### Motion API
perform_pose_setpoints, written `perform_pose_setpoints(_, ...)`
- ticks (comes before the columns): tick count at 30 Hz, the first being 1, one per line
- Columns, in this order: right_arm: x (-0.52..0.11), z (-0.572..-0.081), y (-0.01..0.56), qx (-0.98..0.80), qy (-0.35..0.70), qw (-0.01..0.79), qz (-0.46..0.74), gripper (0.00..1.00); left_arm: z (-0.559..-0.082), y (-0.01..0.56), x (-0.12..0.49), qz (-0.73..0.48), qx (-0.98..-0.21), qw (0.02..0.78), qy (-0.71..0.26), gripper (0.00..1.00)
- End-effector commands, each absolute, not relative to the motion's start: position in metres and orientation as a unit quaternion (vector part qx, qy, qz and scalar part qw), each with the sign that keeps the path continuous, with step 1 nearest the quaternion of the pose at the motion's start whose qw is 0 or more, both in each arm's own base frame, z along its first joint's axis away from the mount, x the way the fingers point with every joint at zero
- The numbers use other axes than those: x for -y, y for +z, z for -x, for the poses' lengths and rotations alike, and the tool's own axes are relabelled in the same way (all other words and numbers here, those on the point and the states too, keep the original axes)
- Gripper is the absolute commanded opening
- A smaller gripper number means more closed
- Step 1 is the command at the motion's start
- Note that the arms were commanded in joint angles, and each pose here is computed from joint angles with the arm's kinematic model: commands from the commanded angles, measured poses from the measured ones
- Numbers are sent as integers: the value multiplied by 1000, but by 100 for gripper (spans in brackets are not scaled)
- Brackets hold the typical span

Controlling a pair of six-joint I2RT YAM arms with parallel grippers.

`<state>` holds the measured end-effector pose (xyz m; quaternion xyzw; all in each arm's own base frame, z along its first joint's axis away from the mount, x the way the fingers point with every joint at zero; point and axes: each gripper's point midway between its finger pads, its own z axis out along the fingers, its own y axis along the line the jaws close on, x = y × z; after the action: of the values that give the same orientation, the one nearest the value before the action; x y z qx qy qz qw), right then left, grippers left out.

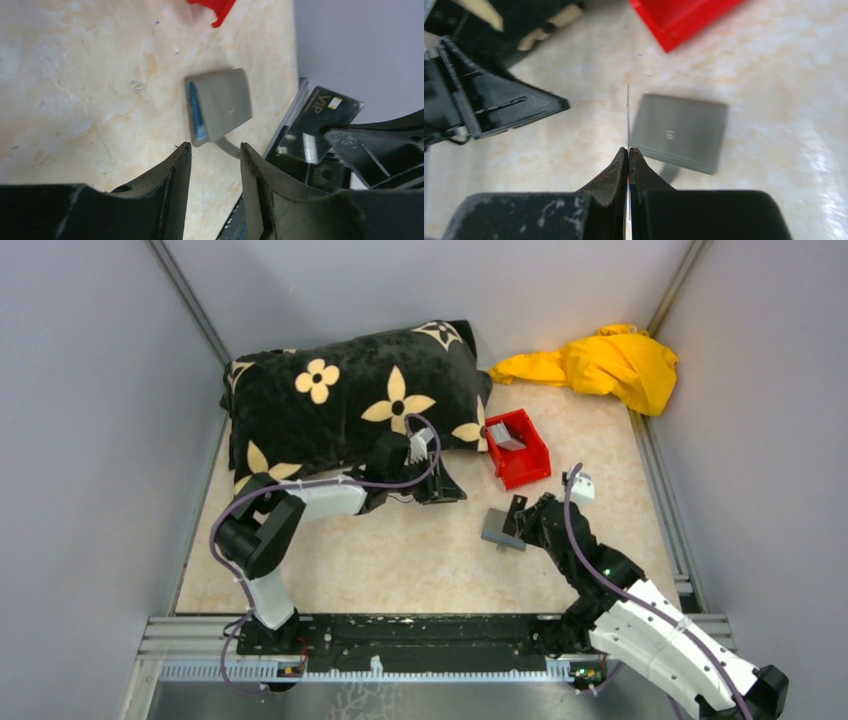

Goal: Put the credit cards into the card holder
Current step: Adjust the card holder at the center of the board.

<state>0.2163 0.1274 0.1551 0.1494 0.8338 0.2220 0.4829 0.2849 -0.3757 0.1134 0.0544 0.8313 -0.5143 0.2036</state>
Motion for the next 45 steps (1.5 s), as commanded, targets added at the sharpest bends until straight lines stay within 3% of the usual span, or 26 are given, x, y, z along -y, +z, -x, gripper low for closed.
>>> perform_pose_setpoints(1, -84, -213, 134, -839, 124, 491, -201, 0, -276, 67, 377, -89, -872, 183, -445, 47)
perform_pose_setpoints(17, -33, -211, 116, -822, -21, 493, -285, 0, -262, 23, 403, -117, -884, 144, -430, 42)
perform_pose_setpoints(31, -37, -251, 97, -797, -2, 505, -333, 0, -258, 15, 404, -122, -886, 138, -426, 40)
perform_pose_setpoints(45, -77, -283, 92, -810, 76, 506, -285, 0, -239, 13, 390, -116, -891, 137, -417, 37)
